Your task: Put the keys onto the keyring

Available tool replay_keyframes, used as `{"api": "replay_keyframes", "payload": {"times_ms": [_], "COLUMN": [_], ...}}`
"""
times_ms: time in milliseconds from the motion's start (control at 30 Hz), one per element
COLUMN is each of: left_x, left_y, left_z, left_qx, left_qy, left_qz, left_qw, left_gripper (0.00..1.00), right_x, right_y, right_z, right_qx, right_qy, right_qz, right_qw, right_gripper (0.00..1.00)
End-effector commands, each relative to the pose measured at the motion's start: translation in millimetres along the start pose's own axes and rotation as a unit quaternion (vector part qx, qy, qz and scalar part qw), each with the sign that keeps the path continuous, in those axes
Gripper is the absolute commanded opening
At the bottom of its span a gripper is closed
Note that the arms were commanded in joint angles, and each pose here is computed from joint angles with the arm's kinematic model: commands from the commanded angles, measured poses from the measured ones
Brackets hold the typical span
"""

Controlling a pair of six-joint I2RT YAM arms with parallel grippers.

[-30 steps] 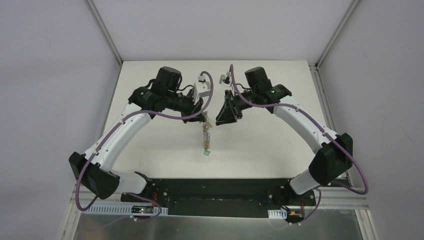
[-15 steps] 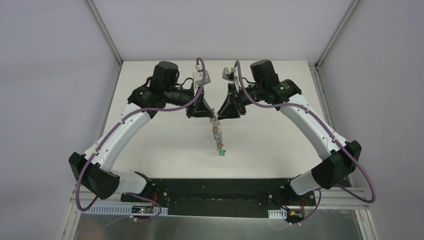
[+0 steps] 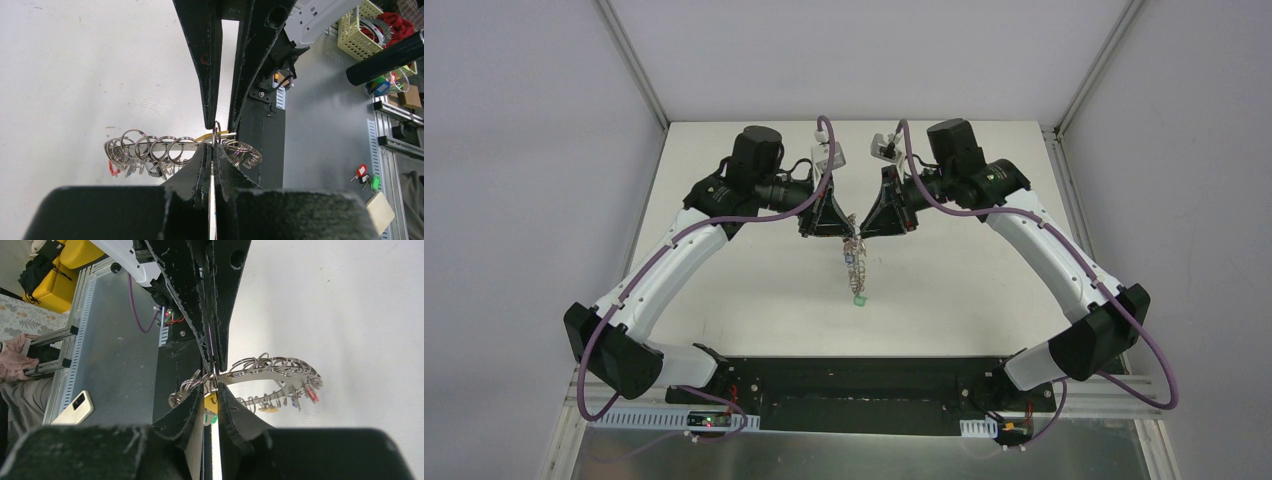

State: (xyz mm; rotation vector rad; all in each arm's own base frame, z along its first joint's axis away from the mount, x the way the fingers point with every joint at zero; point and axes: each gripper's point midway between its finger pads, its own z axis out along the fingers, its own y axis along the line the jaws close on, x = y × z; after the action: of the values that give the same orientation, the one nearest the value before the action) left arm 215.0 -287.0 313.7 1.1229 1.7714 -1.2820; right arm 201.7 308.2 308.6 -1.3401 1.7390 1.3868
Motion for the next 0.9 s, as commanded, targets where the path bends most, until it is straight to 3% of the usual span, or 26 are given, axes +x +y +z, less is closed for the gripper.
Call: {"api": "replay_keyframes", "payload": {"times_ms": [0, 500, 867], "left_x": [-18.9, -20.1, -21.8], "left_y": [-16.0, -17.6, -19.4], "left_z": [-9.8, -10.1, -12.1], "left_qx": [0.02, 0.022, 0.027], "left_qy": [-0.034, -0.041, -0.05], "left_qz": [0.035, 0.032, 0.024], "left_qw": [0.999, 0.998, 0.998], "left_gripper": [0.0, 0.0, 0.0], "right_x": [-20.0, -12.8, -8.6], "right_y": [13.0, 9.8, 5.8], "right_z": [-4.7, 2.9, 3.7], "right_qx": [-0.015, -0.018, -0.009], "right_qy": [-0.025, -0.018, -0.016], "right_qz": [-0.028, -0.018, -0.013], "right_qw": [0.999, 1.0, 1.0], "right_gripper": [0.17, 0.16, 0.23]}}
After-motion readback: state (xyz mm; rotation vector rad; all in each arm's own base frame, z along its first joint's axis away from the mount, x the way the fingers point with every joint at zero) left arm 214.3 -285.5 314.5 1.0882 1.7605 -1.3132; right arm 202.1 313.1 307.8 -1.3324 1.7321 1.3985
